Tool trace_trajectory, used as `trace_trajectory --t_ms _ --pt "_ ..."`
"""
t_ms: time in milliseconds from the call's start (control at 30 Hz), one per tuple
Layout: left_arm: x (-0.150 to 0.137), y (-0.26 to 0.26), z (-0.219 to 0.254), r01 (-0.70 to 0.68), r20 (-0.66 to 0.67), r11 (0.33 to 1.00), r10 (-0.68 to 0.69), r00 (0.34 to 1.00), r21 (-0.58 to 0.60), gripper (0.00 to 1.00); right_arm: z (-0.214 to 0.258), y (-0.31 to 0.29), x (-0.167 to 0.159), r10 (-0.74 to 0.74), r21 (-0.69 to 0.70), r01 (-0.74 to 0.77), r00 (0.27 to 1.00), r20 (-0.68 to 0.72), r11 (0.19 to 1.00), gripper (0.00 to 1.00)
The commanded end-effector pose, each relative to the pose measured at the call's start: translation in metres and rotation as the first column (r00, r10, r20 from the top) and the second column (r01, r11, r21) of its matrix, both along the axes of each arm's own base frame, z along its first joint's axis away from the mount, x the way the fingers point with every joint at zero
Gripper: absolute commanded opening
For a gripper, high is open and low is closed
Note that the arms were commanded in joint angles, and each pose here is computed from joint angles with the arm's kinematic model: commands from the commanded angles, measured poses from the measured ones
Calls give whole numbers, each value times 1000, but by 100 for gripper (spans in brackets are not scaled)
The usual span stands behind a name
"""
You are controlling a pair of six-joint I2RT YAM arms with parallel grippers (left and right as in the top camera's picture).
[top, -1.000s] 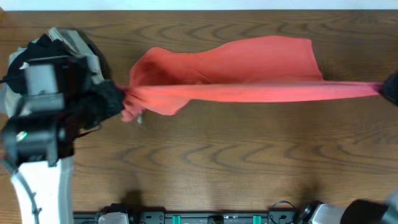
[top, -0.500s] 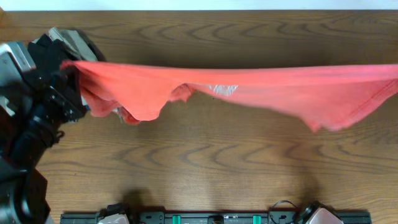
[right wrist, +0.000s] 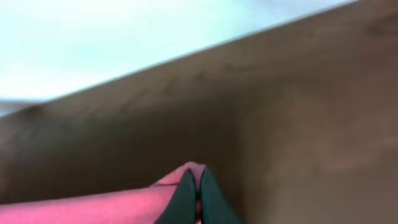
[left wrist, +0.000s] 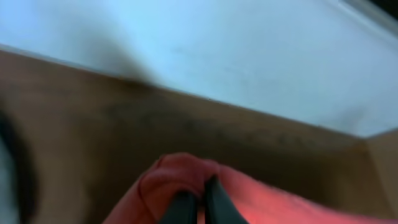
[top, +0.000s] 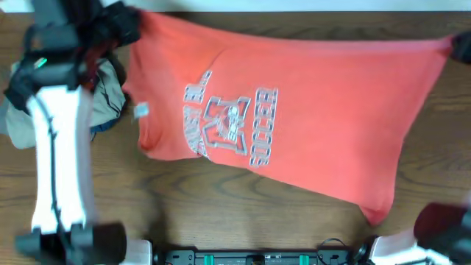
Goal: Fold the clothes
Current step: 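Lift the shirt with both grippers and shake it out in the air, then lay the shirt flat on the table with both grippers, pulling back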
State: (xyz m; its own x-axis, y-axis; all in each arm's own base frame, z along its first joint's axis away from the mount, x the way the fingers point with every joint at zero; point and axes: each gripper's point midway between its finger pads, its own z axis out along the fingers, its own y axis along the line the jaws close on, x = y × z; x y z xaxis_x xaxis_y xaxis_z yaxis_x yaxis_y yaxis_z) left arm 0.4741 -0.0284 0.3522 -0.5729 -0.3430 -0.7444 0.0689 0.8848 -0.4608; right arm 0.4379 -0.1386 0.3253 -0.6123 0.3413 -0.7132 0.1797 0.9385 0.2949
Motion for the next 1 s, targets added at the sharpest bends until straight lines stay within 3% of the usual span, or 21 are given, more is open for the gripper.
trace_trajectory --t_ms 0,167,300,400,500,600,700,767,867,967 --pt "36 -5 2 24 106 999 -29 994 42 6 -15 -15 33 -133 68 132 991 14 989 1" --pt "74 5 55 -36 347 997 57 936 -69 6 44 -31 68 -236 169 195 934 267 966 1" --pt "67 23 140 -62 552 992 114 826 -112 6 129 -53 52 -282 108 262 843 458 959 1" --pt "51 29 186 -56 628 993 107 771 -100 6 159 -67 32 -317 92 313 813 488 945 1" --pt "38 26 205 -42 645 998 62 761 -46 6 153 -84 12 -359 53 374 827 432 926 1" --pt "30 16 173 6 519 1000 -9 855 7 6 112 -103 -8 -445 -26 470 851 279 882 1" --pt "17 5 95 52 222 999 -53 974 11 6 65 -111 -24 -493 -119 503 863 106 856 1" --pt "-3 -1 40 91 -3 996 -91 996 25 6 33 -107 -28 -461 -165 455 887 0 875 1" --pt "-44 -11 -29 166 -311 986 -154 938 13 6 -19 -104 -42 -457 -194 425 873 -172 884 1" --pt "-83 -22 -81 238 -529 971 -216 821 -27 6 -74 -102 -68 -478 -229 421 807 -348 878 1"
